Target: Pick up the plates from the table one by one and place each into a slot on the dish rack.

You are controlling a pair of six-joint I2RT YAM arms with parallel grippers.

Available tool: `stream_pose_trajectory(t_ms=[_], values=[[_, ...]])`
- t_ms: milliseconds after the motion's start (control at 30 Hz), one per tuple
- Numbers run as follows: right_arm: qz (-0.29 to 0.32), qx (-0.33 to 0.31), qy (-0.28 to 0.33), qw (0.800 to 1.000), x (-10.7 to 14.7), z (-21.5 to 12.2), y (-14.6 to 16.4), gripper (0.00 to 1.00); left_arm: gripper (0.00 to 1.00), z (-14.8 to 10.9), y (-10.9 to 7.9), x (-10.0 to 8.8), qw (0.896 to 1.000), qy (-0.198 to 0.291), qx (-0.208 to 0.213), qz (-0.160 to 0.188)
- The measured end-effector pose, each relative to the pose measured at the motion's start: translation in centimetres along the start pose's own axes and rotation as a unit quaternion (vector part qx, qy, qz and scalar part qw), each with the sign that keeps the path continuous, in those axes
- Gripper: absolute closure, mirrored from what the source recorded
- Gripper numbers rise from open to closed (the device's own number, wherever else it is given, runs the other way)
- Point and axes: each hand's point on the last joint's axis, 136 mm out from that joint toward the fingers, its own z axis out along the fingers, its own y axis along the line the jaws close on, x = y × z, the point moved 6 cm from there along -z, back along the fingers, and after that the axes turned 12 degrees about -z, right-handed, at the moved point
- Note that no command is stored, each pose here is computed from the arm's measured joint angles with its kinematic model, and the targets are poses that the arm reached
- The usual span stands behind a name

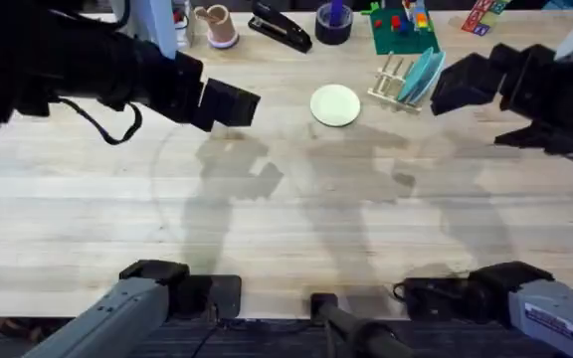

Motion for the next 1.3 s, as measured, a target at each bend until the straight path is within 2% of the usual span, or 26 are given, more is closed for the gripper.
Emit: stream_pose_trajectory(t_ms=[267,400,467,500,567,667,700,733,867,967,1133,1300], values=[[0.013,-0.042,0.005,0.999,1.3,-0.3,0.0,0.007,0.008,0.2,-0.1,-0.3,1.0,-0.004,0.009,0.0],[0.013,-0.048,0.011,0.999,1.5,-0.2,0.1,0.006,0.004,1.3,0.1,-0.3,1.0,0.013,0.018,-0.006],[0.013,-0.049,0.012,0.999,1.5,-0.2,0.1,0.007,0.053,2.2,0.3,-0.5,0.999,0.021,0.022,-0.01],[0.013,-0.051,0.012,0.999,1.5,-0.2,0.1,0.007,0.119,2.6,0.4,-0.6,0.999,0.024,0.025,-0.011],[0.013,-0.052,0.014,0.998,1.6,-0.2,0.2,0.007,0.339,3.4,0.5,-0.9,0.999,0.028,0.036,-0.016],[0.013,-0.052,0.014,0.998,1.6,-0.2,0.2,0.006,0.805,4.4,0.4,-1.5,0.998,0.023,0.054,-0.016],[0.013,-0.052,0.014,0.998,1.6,-0.2,0.2,0.007,0.922,4.6,0.4,-1.7,0.998,0.022,0.06,-0.016],[0.013,-0.052,0.015,0.998,1.6,-0.2,0.1,0.006,0.949,4.8,0.4,-1.9,0.998,0.023,0.063,-0.02],[0.013,-0.052,0.015,0.998,1.6,-0.2,0.1,0.007,0.961,5.1,0.2,-3.1,0.997,0.022,0.076,-0.023],[0.013,-0.052,0.015,0.998,1.6,-0.2,0.1,0.007,0.961,4.9,-0.1,-4.7,0.997,0.012,0.08,-0.016],[0.004,-0.052,0.014,0.999,1.6,-0.2,0.1,0.007,0.962,4.5,-1.9,-7.2,0.995,0.017,0.1,0.003],[-0.056,-0.053,0.011,0.997,1.6,-0.2,0.1,0.007,0.962,5.2,-3.7,-8.5,0.991,0.051,0.122,0.014]])
